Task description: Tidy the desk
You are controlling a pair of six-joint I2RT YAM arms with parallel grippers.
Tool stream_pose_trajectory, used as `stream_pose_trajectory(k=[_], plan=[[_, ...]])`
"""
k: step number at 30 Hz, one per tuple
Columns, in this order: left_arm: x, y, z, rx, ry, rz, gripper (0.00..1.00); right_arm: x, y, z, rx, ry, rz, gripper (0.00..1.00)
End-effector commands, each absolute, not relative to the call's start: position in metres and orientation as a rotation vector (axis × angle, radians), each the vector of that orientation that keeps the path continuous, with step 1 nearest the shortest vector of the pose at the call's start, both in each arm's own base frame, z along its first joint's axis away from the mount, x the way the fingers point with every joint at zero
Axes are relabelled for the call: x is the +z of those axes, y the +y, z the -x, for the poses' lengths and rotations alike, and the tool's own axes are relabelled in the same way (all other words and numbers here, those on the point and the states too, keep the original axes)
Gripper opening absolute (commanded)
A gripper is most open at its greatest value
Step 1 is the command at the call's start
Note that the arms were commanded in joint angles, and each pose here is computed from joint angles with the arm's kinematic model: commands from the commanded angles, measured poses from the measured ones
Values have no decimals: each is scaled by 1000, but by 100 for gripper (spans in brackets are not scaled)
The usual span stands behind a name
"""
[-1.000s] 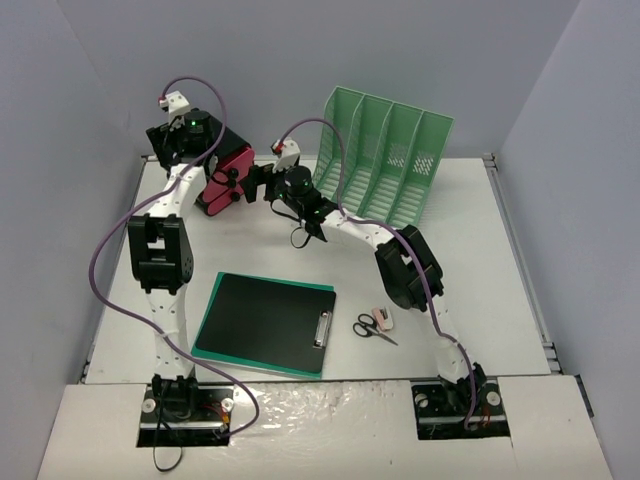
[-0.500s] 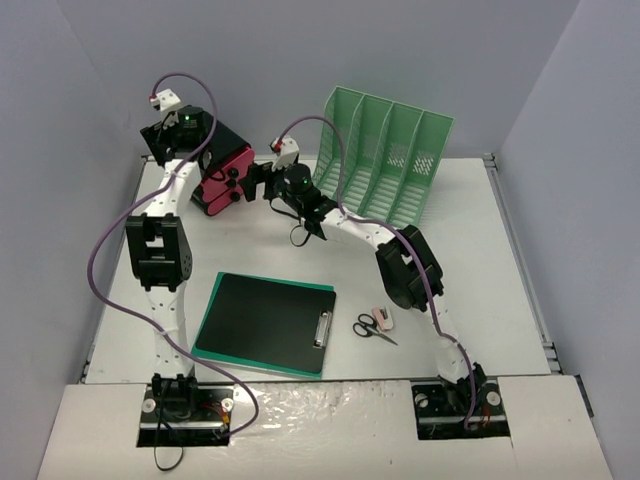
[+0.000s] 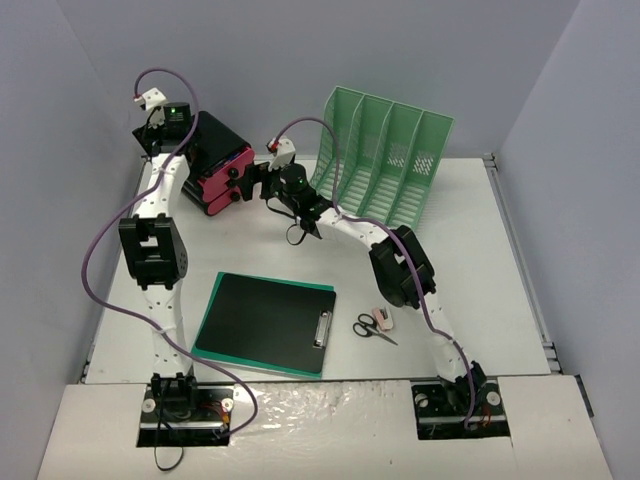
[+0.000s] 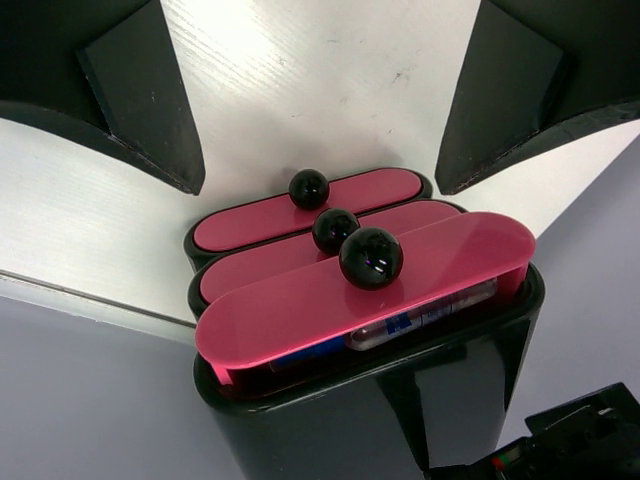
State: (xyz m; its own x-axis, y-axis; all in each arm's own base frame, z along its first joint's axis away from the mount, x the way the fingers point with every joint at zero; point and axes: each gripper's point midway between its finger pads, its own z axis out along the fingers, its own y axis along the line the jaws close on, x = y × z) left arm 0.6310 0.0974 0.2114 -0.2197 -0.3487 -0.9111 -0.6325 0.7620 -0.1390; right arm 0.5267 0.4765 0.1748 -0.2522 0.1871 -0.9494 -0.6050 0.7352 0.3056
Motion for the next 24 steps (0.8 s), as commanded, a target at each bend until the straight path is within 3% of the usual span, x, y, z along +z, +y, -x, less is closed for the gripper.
stream_pose_trajectory(k=[1,7,24], plan=[[138,102,-606,388,2111,735,95,234,472,-528,810,1525,307,98],[162,112,-622,375,2035,756,96,230,470,-525,795,1536,326,98],[163,135,-638,473,1874,828,97,217,468,-519,769,1571,383,97]])
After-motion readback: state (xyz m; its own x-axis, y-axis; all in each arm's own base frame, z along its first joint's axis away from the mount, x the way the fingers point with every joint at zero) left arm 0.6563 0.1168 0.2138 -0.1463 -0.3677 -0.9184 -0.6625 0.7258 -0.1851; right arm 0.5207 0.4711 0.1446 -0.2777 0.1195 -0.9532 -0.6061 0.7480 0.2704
